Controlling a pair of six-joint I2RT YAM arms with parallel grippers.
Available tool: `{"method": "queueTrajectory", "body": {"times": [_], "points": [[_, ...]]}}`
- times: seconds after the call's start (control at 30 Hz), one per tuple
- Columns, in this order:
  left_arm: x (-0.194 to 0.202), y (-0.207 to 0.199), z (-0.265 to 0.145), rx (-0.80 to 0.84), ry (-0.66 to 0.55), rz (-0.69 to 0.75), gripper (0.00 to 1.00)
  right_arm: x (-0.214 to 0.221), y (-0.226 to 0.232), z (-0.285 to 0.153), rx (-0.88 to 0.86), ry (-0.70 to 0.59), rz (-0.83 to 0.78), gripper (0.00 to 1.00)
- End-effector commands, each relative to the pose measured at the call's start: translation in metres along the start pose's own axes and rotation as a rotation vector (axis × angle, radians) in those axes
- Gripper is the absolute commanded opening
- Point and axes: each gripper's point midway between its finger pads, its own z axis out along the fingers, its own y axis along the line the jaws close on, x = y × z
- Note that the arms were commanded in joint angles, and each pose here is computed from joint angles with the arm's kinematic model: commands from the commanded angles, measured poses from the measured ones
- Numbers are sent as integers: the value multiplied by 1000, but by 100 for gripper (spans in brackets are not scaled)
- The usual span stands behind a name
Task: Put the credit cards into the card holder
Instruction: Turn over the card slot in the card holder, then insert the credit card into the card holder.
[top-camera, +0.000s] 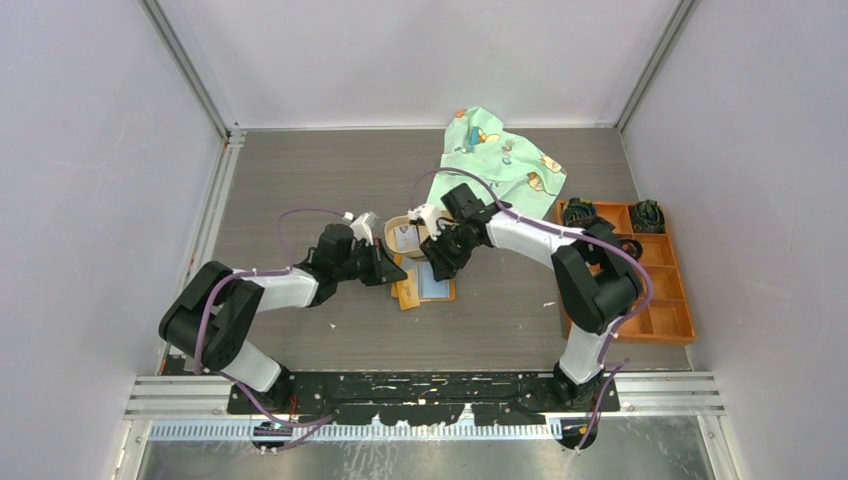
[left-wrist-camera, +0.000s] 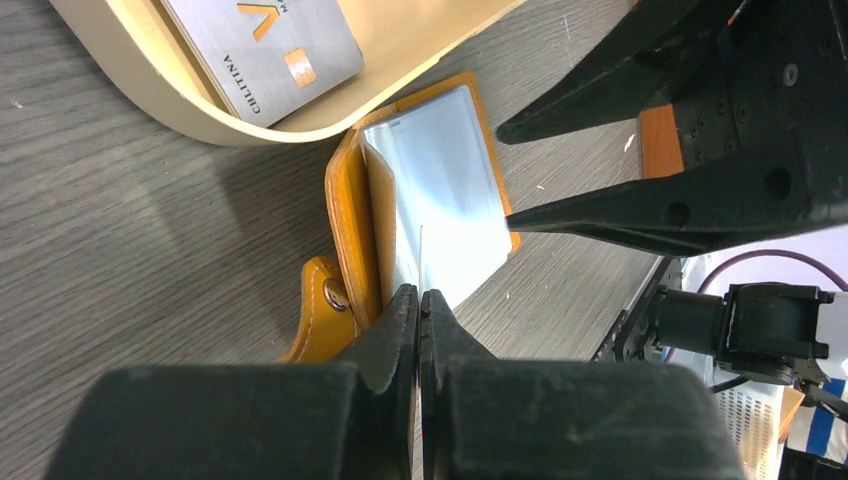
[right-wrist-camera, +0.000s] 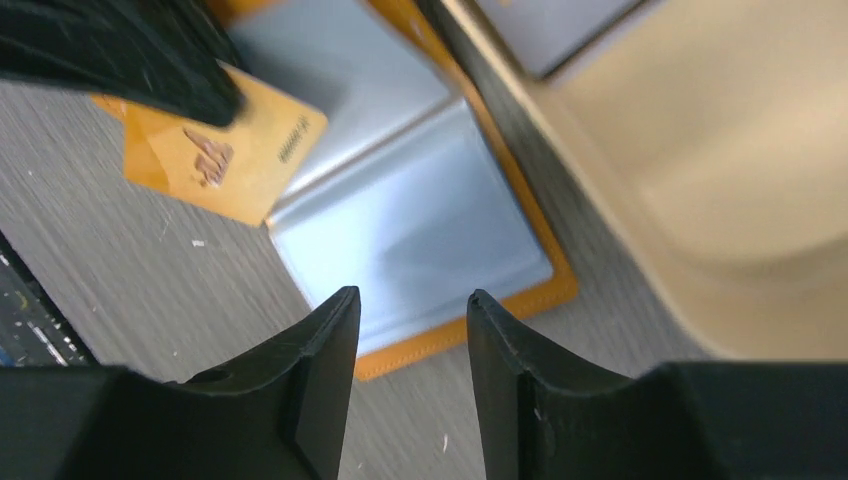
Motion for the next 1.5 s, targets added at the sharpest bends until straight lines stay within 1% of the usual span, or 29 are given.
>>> {"method": "queueTrajectory", "body": {"times": [0.0, 0.1, 0.2, 0.37, 0.5, 0.73, 0.9, 1.03, 1.13, 1.27, 1.37, 1.47], "points": [[-15, -14, 3, 50, -17, 0, 0, -49, -13, 9, 39, -89, -168, 49], [-15, -14, 2, 47, -15, -3, 0, -58, -23, 18, 55, -72, -156, 48], [-14, -14, 2, 46, -13, -5, 0, -60, -23, 24, 39, -64, -163, 48], [-17, -14, 3, 51, -5, -16, 0, -55, -19, 34, 13, -22, -194, 50], [-20, -15, 3, 51, 1, -29, 0, -49, -8, 38, -50, 14, -220, 50], [-22, -12, -2, 30, 14, -68, 0, -31, 22, 38, -165, 58, -322, 47], [-12, -1, -5, -8, 30, -84, 0, -32, 33, 38, -178, 46, -344, 46], [-5, 3, -8, -26, 43, -92, 0, -49, 27, 35, -112, 1, -306, 48], [0, 7, -11, -39, 39, -98, 0, -67, 22, 22, -70, -45, -264, 50], [6, 10, -15, -46, 30, -117, 0, -80, 24, -2, -74, -106, -222, 50], [7, 12, -16, -46, 18, -137, 0, -71, 31, -18, -109, -125, -251, 50], [6, 11, -13, -37, 7, -157, 0, -42, 39, -29, -144, -119, -386, 51]]}}
